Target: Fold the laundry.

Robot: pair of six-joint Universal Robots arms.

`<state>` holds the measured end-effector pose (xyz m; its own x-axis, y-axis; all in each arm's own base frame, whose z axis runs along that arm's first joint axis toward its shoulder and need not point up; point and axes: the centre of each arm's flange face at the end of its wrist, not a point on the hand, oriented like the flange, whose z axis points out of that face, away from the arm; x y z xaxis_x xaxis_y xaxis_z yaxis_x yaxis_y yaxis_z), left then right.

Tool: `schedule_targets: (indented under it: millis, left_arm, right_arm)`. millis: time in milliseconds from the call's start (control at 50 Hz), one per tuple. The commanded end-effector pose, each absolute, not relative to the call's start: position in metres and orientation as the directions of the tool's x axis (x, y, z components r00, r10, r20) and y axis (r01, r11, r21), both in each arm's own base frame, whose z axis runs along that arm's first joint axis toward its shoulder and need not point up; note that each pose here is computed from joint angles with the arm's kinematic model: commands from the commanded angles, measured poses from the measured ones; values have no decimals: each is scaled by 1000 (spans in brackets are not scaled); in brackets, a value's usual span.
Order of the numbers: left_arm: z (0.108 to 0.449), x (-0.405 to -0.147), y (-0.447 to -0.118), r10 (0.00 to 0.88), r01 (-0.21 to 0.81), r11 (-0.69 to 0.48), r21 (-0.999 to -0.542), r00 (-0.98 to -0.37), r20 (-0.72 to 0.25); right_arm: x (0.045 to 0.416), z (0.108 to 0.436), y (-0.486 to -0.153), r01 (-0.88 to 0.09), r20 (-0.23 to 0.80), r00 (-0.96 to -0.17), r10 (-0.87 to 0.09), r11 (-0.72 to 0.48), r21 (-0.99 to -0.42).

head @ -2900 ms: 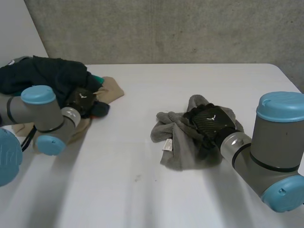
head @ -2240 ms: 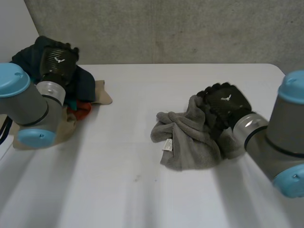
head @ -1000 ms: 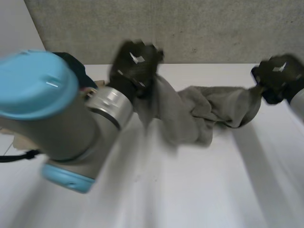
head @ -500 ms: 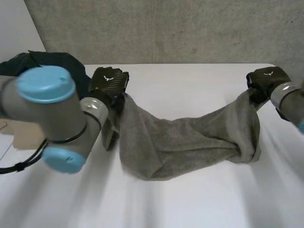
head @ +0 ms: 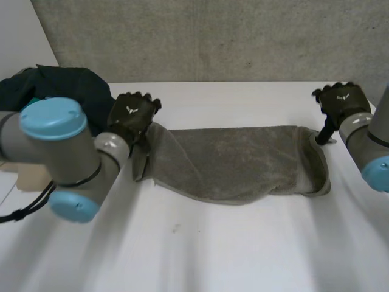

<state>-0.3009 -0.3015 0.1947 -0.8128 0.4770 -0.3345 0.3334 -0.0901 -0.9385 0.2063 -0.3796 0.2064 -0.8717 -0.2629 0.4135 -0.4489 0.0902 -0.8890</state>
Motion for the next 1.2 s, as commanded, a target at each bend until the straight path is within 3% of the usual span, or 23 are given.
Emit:
schedule_targets:
  millis: [20, 140, 400, 720, 1020, 1200]
  left_arm:
    - [181, -287, -256, 563, 377, -46, -925, -755, -336]
    - [156, -293, -247, 648, 397, -68, -915, -680, -343]
    - [106, -308, -299, 637, 452, -76, -889, -664, -392]
    - [120, -321, -327, 609, 412, -132, -902, -684, -401]
    - [120, -307, -286, 682, 485, -8, -875, -637, -359]
    - [117, -304, -294, 672, 484, -2, -875, -648, -360]
  right_arm:
    - [207, 193, -327, -496, 354, -812, -464, 230, -837]
    - [207, 186, -294, -513, 305, -776, -552, 271, -815]
    - [204, 157, -274, -525, 292, -767, -571, 297, -798]
    - [203, 149, -269, -512, 279, -779, -562, 312, -800]
    - [204, 150, -270, -506, 277, -779, -563, 302, -808]
    - [204, 150, -271, -505, 282, -780, -559, 295, -811]
